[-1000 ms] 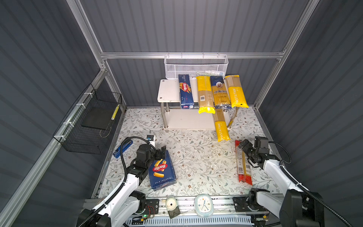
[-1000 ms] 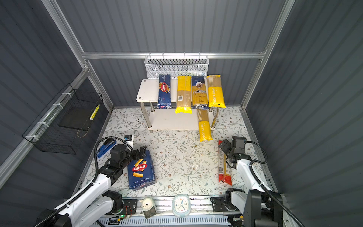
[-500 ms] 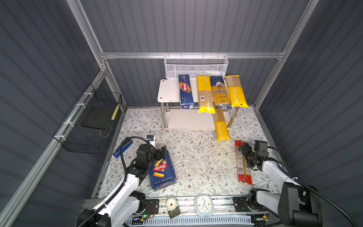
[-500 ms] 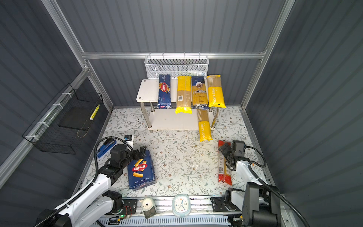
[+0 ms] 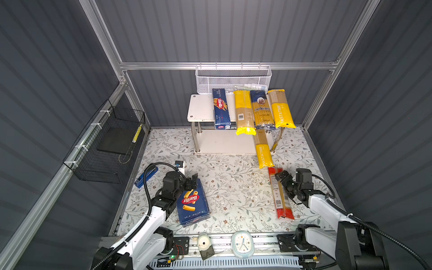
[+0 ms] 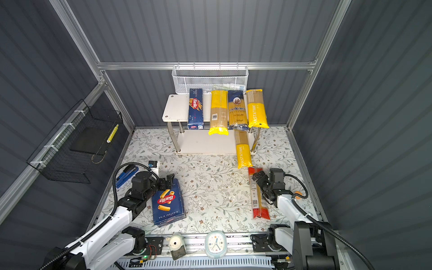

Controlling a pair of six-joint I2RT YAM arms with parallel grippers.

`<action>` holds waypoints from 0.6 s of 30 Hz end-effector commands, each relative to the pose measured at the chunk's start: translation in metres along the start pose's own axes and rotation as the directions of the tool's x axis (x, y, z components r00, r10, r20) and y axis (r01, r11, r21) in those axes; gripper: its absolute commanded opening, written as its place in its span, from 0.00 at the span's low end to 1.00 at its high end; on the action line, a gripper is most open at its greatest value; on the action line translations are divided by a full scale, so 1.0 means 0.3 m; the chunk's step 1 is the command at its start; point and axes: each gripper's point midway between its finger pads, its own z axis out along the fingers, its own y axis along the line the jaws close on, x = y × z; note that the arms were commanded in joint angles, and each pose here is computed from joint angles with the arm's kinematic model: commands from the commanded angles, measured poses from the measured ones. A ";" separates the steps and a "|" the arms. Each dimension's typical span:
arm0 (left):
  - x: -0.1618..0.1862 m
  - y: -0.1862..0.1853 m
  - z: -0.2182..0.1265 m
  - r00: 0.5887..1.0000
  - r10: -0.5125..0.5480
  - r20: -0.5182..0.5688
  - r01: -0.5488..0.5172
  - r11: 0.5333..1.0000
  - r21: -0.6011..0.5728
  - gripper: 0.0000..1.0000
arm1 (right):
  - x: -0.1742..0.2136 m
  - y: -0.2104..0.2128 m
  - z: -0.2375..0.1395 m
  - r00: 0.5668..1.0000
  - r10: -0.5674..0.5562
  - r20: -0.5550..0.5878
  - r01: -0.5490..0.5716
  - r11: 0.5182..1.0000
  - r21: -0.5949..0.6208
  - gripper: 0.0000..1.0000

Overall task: Place and organize the pasta boxes and bags onto the shelf
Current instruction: 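Lower the right gripper over the red-and-white spaghetti bag and close on it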

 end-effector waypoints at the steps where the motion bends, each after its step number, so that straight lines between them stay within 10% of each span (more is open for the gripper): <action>1: -0.022 -0.013 -0.001 1.000 0.022 0.012 -0.022 1.000 0.015 1.00 | 0.086 0.017 -0.010 0.996 0.028 -0.085 -0.028 1.000 -0.002 0.99; 18: -0.024 -0.019 -0.002 1.000 0.025 0.016 -0.025 0.999 0.026 1.00 | 0.187 0.006 -0.026 0.987 -0.125 -0.104 0.130 0.991 0.037 0.99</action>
